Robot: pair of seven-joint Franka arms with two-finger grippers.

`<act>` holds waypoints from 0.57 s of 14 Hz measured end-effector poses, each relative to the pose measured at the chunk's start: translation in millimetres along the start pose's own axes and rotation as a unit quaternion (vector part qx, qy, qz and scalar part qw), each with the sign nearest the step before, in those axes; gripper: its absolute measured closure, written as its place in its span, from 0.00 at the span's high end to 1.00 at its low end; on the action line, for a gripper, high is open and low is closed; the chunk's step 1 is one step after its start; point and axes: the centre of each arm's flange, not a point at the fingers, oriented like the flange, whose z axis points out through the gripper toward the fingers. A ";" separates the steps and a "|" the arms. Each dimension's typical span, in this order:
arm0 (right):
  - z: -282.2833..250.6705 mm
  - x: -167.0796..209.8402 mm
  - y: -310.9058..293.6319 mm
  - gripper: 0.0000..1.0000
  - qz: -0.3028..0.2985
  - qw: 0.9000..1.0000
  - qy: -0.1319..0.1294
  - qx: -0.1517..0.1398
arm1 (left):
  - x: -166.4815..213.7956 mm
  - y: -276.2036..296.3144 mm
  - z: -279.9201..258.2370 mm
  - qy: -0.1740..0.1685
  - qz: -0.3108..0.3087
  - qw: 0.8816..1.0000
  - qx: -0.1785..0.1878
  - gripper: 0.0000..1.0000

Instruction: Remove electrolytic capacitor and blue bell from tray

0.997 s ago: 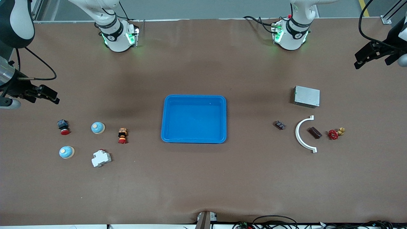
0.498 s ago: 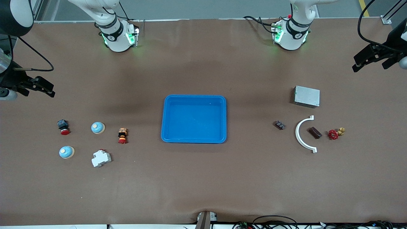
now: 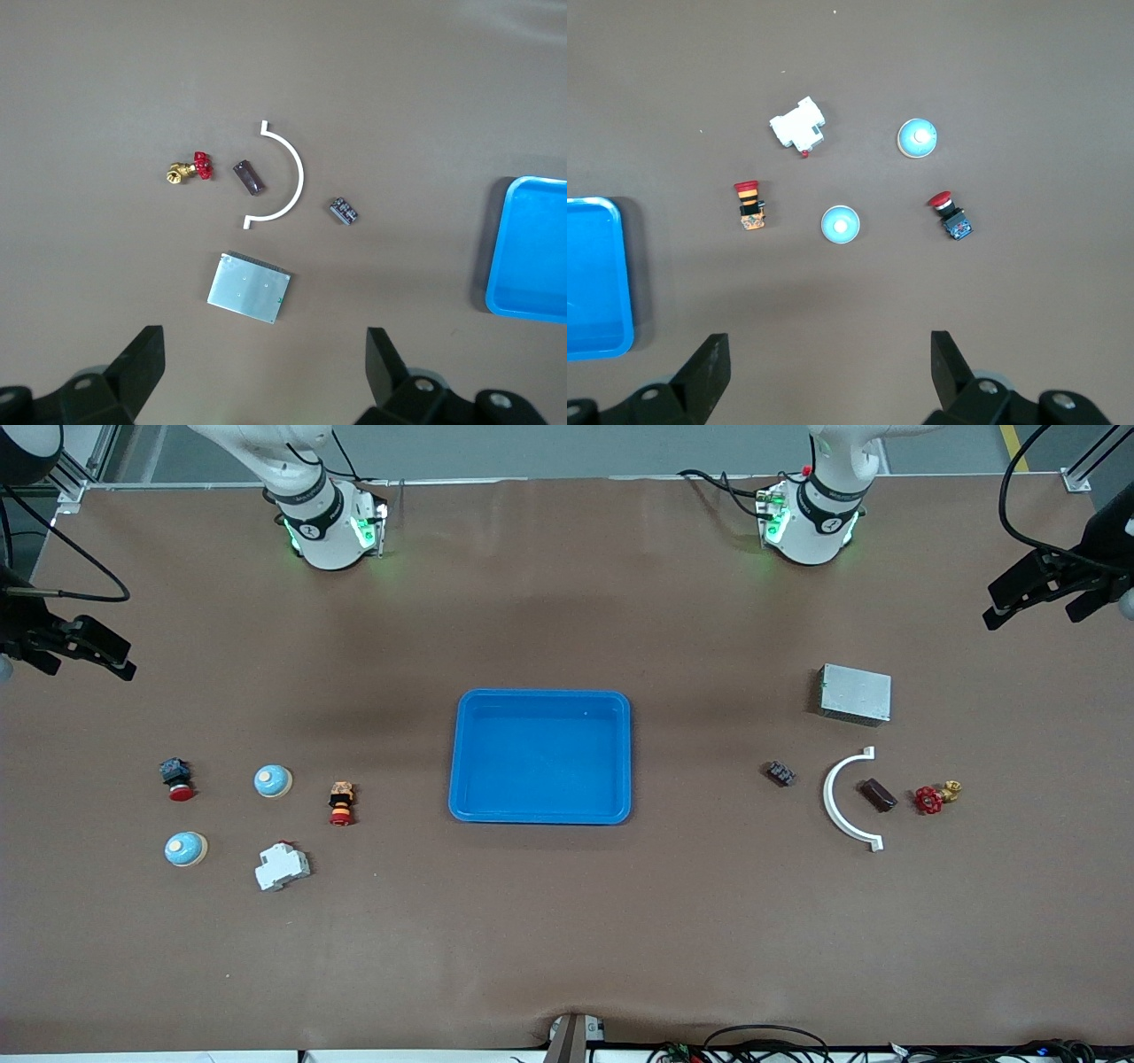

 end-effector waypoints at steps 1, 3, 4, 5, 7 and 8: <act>-4.1 -0.8 -2.9 1.00 0.002 1.000 -0.002 0.000 | 0.9 -0.6 1.2 -0.001 -0.001 1.000 0.000 1.00; -9.7 -2.0 -7.1 1.00 0.005 1.000 -0.004 0.001 | 2.1 -0.7 1.2 -0.001 -0.001 1.000 0.000 1.00; -11.3 -2.1 -8.4 1.00 0.006 1.000 -0.004 0.002 | 2.3 -0.8 -0.6 0.001 -0.001 1.000 0.000 1.00; -13.0 -1.9 -8.9 1.00 0.006 1.000 -0.002 0.003 | 2.4 -0.8 -2.6 0.003 -0.001 1.000 -0.001 1.00; -23.4 -1.3 -8.9 1.00 0.007 1.000 0.004 0.004 | 2.5 -0.8 -6.9 0.008 -0.001 1.000 -0.001 1.00; -31.5 -2.0 -8.7 1.00 0.007 1.000 0.007 0.005 | 2.5 -0.8 -9.6 0.011 -0.001 1.000 -0.002 1.00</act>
